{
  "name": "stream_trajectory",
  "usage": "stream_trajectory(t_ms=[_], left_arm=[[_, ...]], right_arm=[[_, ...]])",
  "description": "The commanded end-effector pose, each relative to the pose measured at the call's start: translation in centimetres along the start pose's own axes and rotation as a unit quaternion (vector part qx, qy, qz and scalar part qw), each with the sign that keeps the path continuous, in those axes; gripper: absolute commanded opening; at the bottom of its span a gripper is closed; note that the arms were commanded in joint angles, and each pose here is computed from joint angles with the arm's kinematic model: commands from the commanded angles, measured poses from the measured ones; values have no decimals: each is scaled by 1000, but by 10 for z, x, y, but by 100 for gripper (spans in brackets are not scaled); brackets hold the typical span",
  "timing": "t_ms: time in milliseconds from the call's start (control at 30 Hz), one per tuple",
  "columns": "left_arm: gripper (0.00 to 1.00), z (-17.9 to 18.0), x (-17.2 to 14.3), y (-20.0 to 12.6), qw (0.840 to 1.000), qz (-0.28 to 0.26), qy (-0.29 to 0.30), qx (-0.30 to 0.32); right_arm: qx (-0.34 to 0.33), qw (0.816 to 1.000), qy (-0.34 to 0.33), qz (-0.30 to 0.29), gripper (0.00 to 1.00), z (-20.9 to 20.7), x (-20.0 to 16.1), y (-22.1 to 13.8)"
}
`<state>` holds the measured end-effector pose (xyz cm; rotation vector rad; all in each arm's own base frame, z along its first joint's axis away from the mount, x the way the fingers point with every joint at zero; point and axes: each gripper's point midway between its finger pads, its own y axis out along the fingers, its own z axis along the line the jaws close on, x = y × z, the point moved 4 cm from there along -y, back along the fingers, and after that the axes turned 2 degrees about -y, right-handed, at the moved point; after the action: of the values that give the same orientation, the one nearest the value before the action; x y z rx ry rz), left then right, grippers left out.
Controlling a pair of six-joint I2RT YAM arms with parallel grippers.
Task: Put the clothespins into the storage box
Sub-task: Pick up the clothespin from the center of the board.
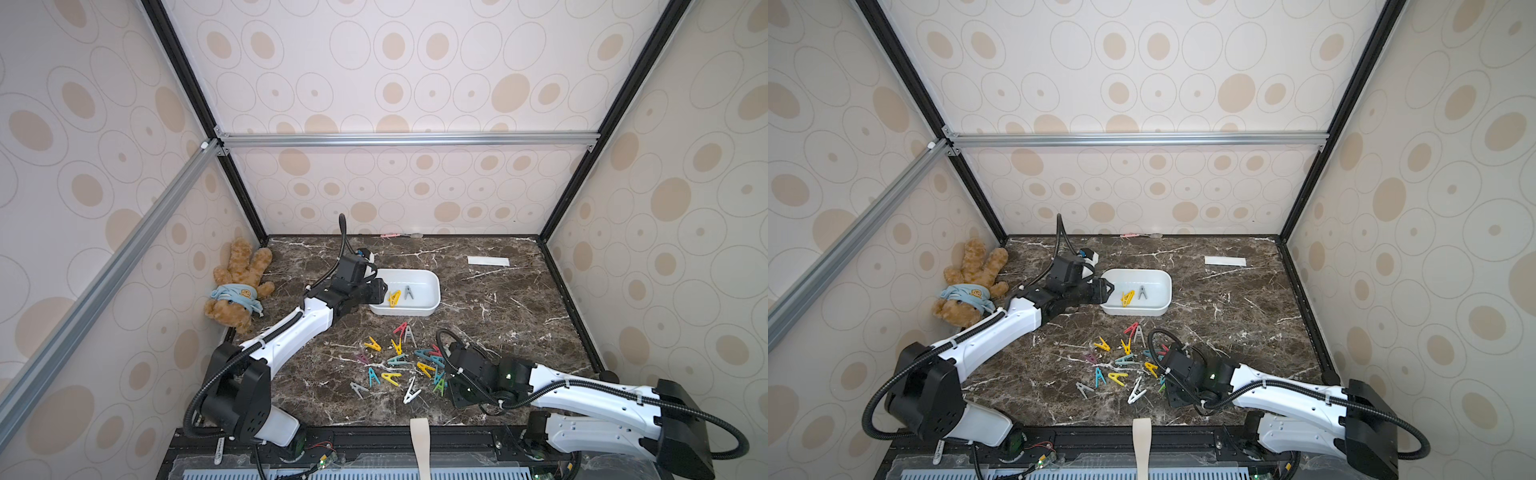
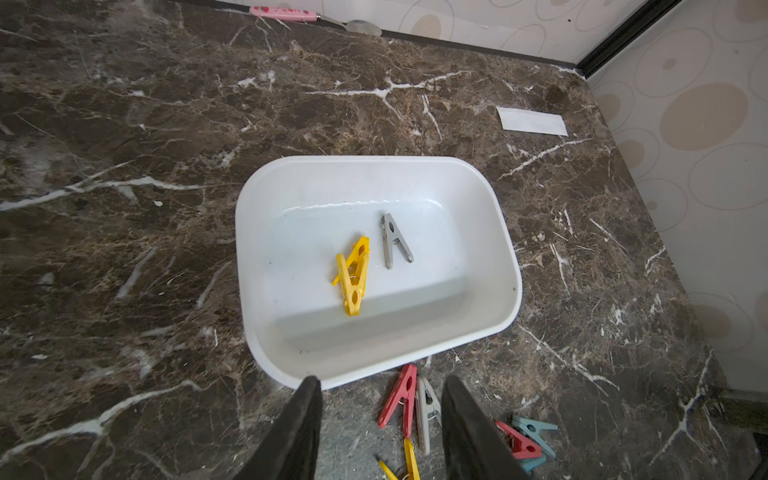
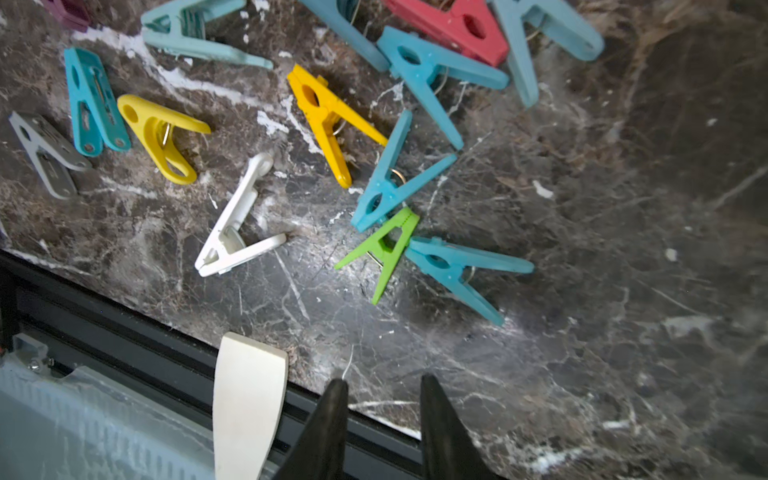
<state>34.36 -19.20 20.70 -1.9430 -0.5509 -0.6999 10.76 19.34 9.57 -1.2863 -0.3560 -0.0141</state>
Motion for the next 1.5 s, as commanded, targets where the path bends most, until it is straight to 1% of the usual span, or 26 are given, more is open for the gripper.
stream_trajectory(t_ms=[0, 100, 200, 333, 500, 667, 800, 867, 1000, 1200, 1367, 1467], left_arm=[[47, 8, -6, -10, 1000, -11, 13, 14], [47, 15, -15, -17, 1000, -9, 11, 23], [48, 19, -21, -25, 1000, -12, 6, 26], [47, 23, -24, -32, 999, -23, -2, 27], [47, 27, -28, -30, 999, -18, -7, 26], [48, 26, -25, -32, 999, -20, -9, 24], [47, 26, -22, -35, 999, -24, -9, 25], [48, 26, -21, -36, 999, -24, -10, 26], [48, 26, -20, -38, 999, -24, -10, 29], [47, 30, -24, -40, 999, -23, -22, 38], [47, 34, -29, -39, 998, -20, -44, 45], [46, 36, -32, -39, 997, -21, -60, 48]], right_arm=[[1, 1000, 20, -5, 31, 4, 2, 15], [1, 1000, 19, -2, 30, 9, 5, 23], [-23, 999, 23, 9, 29, 5, 3, 29], [-35, 999, 27, 11, 29, 0, 2, 37], [-43, 999, 16, 21, 29, 4, 4, 45], [-55, 998, 20, 24, 26, 0, 4, 50], [-60, 997, 29, 24, 22, -6, 6, 52], [-62, 997, 27, 26, 17, -7, 6, 53], [-60, 998, 18, 30, 12, -4, 7, 51], [-54, 998, -2, 36, 4, -1, 7, 44], [-52, 998, -29, 27, 1, 4, 16, 16], [-34, 998, -50, 13, 0, 13, 25, -5]])
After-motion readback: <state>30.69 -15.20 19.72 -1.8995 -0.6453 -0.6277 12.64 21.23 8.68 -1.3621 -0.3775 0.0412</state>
